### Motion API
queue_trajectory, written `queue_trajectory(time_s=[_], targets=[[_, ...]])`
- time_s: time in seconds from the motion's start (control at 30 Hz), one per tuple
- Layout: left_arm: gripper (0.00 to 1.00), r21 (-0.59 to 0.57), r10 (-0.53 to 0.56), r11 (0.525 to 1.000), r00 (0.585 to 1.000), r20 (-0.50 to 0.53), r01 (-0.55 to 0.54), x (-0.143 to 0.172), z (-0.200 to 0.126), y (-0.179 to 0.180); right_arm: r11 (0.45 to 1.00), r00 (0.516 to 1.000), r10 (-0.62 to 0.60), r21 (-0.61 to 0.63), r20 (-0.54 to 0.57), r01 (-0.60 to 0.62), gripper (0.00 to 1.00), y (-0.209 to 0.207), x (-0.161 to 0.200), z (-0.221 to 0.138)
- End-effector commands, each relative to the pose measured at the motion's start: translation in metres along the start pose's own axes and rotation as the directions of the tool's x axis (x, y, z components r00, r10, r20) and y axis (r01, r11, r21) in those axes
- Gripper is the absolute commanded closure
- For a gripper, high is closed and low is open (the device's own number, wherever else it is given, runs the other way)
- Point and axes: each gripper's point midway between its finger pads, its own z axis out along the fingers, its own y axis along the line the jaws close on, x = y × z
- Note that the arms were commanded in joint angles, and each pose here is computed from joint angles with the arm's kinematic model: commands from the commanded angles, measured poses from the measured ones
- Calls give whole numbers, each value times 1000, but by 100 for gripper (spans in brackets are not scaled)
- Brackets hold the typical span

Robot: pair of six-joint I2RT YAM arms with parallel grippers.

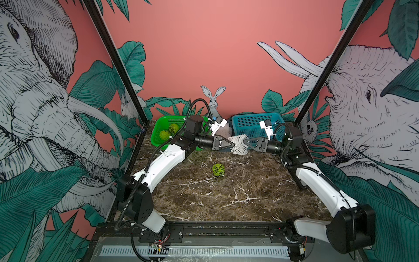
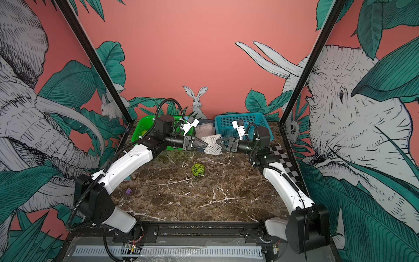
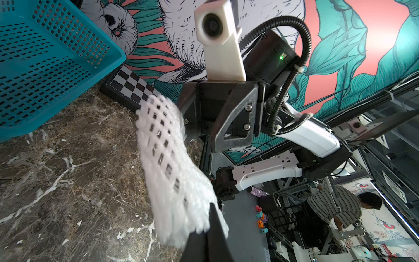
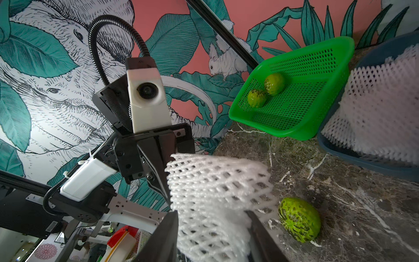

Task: Sleeve custard apples in foam nets
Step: Adjust the foam net.

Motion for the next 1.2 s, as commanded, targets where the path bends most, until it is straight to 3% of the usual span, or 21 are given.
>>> queue_trajectory(time_s=[0.0,0.07,0.27,0.33,0.4,0.47,0.57,0.73,1.0,1.17], targets=[[100,61,73,995,997,9,-73,-2,-5,-26,996,997,-69,-62,32,71,52,18,-8,-1],[100,62,75,995,997,10,-75,-2,-5,-26,994,997,-63,-87,33,65,55,21,-8,0],[100,44,66,997,998,11,-67,-1,-4,-20,992,997,-61,-104,51,67,88,22,-9,-1],[100,18,60,998,998,19,-61,-1,-5,-16,995,997,-60,-77,57,64,94,17,-10,-3],[80,-10,57,998,998,28,-57,-3,-6,-12,996,996,-62,-57,68,66,98,16,-12,-4],[65,-41,51,998,998,44,-49,-5,-9,-7,998,995,-61,-30,77,64,100,13,-14,-6],[56,-79,45,996,997,66,-40,-6,-12,-2,998,993,-69,16,97,68,100,12,-17,-9],[52,-112,16,994,995,99,-5,-7,-13,8,997,988,-73,23,135,70,100,19,-24,-13],[58,-122,-4,992,992,124,19,-12,-10,14,998,990,-60,40,129,55,100,17,-19,-10],[55,-122,-6,992,991,136,23,-17,-8,19,999,992,-54,0,115,54,100,23,-16,-5]])
